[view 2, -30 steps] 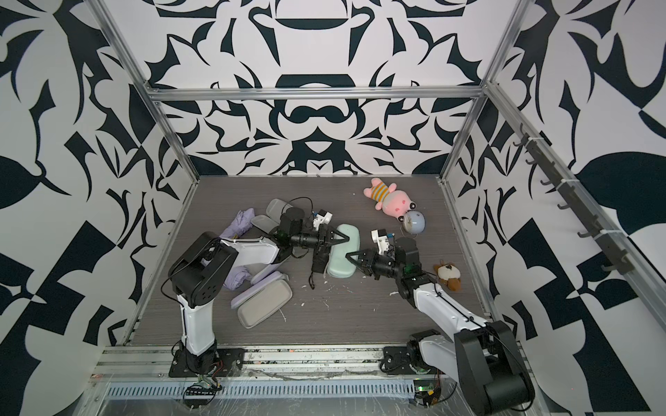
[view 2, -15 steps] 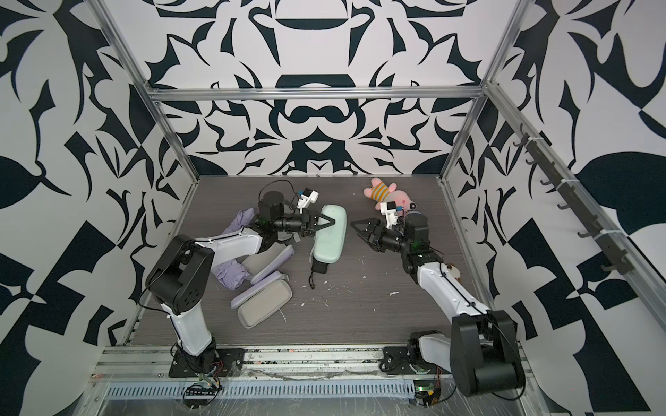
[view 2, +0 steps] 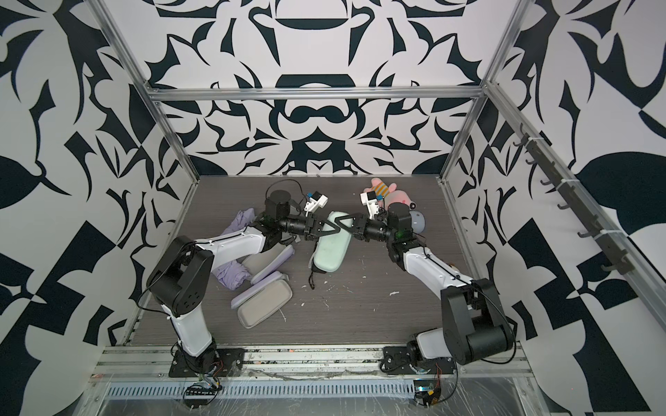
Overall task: Put umbrellas into zippered umbrella sleeves
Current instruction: Adjust the umbrella sleeve.
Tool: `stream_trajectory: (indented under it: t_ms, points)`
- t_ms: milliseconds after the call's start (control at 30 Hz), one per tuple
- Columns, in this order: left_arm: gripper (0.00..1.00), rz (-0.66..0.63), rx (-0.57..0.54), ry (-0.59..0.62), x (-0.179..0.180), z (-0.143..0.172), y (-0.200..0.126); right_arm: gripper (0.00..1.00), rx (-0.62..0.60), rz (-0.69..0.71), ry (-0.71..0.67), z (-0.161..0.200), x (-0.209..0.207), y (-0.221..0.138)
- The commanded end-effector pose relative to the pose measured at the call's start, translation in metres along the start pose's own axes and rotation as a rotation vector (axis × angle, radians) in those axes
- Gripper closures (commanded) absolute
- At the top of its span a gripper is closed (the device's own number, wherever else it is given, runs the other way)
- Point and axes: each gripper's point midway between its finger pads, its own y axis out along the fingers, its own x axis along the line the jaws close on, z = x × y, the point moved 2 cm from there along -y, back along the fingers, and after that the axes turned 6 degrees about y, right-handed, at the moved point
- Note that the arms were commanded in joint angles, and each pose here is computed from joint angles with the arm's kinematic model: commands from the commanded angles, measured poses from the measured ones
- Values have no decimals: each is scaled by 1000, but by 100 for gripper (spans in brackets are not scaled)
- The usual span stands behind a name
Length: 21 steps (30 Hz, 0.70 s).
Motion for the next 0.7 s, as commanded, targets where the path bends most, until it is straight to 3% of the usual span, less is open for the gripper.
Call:
stream_trajectory:
  t_ms: [0, 100, 200, 333, 467, 667]
  points:
    - [54, 61, -15, 121, -45, -14, -9, 90, -131, -85, -89, -25, 25, -3]
    - [29, 33, -105, 100, -43, -15, -27, 100, -233, -113, -109, -38, 34, -11]
    - [19, -11, -206, 56, -25, 0, -39, 100, -345, -127, -119, -49, 41, -20]
    - [19, 4, -320, -16, -8, 16, -42, 100, -425, -154, -88, -56, 40, -25]
    - [25, 90, -408, -30, -10, 9, -39, 100, -484, -161, -65, -59, 35, -27]
    - [35, 87, -468, -20, -5, -9, -30, 100, -506, -167, -67, -51, 38, -18]
